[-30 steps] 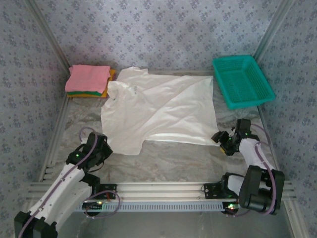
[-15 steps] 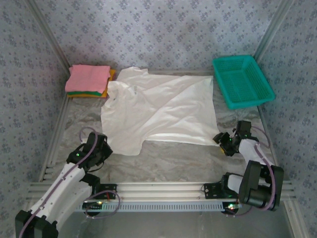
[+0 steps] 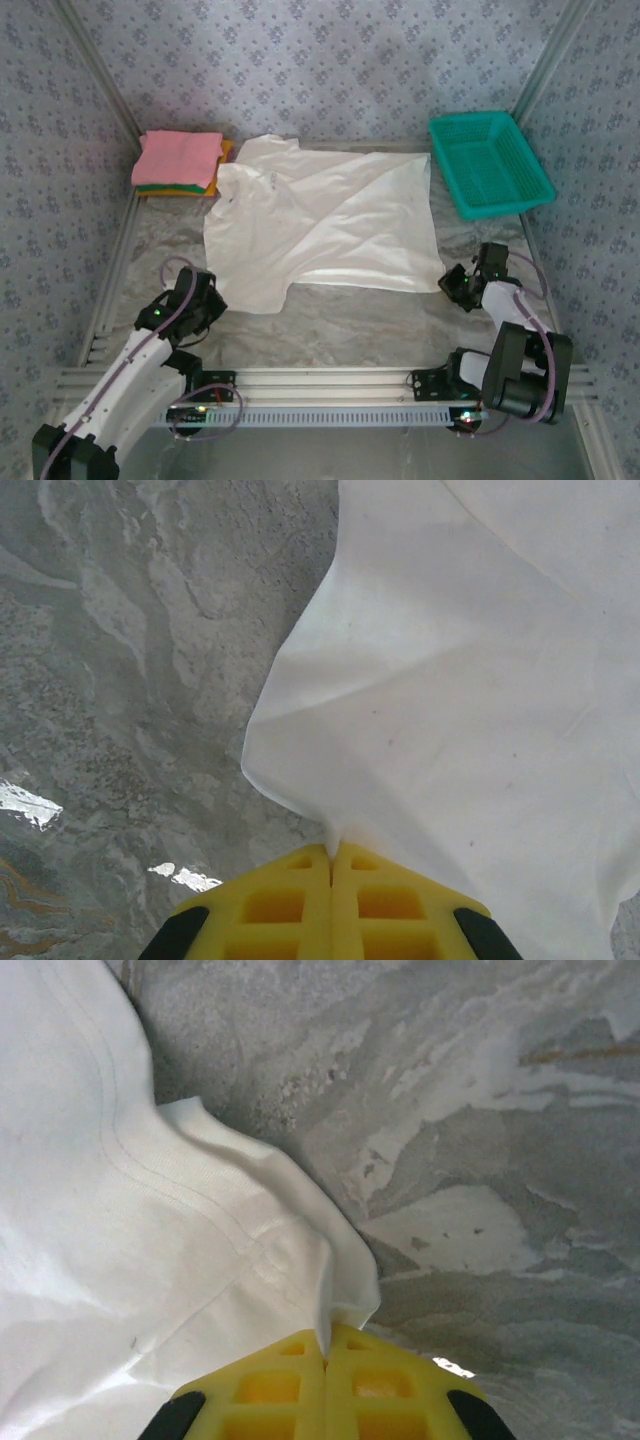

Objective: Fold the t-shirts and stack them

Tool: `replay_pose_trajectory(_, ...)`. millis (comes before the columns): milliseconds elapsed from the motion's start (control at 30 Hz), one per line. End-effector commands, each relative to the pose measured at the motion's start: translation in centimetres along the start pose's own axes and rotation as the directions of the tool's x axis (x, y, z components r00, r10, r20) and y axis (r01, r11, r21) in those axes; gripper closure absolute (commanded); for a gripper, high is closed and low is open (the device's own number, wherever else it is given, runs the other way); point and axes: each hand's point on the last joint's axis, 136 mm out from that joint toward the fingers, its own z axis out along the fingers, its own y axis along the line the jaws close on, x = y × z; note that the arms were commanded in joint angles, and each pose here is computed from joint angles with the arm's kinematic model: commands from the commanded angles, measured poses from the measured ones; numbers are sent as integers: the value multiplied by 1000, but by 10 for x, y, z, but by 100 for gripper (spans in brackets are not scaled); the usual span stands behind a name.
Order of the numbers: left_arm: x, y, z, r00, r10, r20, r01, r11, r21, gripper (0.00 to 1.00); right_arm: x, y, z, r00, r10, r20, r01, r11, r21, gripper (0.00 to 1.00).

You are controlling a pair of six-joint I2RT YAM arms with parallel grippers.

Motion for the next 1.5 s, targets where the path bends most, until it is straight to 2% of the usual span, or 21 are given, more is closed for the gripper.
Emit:
replay_pose_trajectory(0,-13,-10,-13,999,25,39,-25,999,24,100,-7,8,-11,1000,-12,27,12,1000,-14,100)
replay_pose_trajectory(333,-38,-31,-63,989,75,127,-86,992,90,100,3,37,-79,997,-4,78,13,993,-116,100)
replay_pose_trajectory(467,-35,-20,-70,987,98,129,-107,992,61,100,11,35,-88,997,7,77,3,992,-127,100)
replay_pose_trajectory(667,-35,-18,-92,980,47,191,-77,985,151,100,23,26,-98,995,62,73,-51,987,-151,100)
replay_pose_trajectory(767,-39,-20,-105,975,40,220,-80,981,177,100,20,32,-106,994,51,98,-33,984,-175,100)
replay_pose_trajectory(867,-50,-40,-118,967,90,239,-141,968,205,100,4,51,-119,988,1,156,34,974,-224,100)
replay_pose_trajectory(1033,-72,-63,-131,948,153,280,-207,962,176,100,-18,71,-139,970,-103,220,149,967,-204,100)
replay_pose_trajectory(1233,-80,-65,-127,942,155,299,-208,966,154,100,-30,94,-150,956,-169,240,225,947,-228,100)
replay_pose_trajectory(1467,-92,-70,-135,925,145,351,-211,965,157,100,-57,144,-199,902,-277,331,360,906,-223,100)
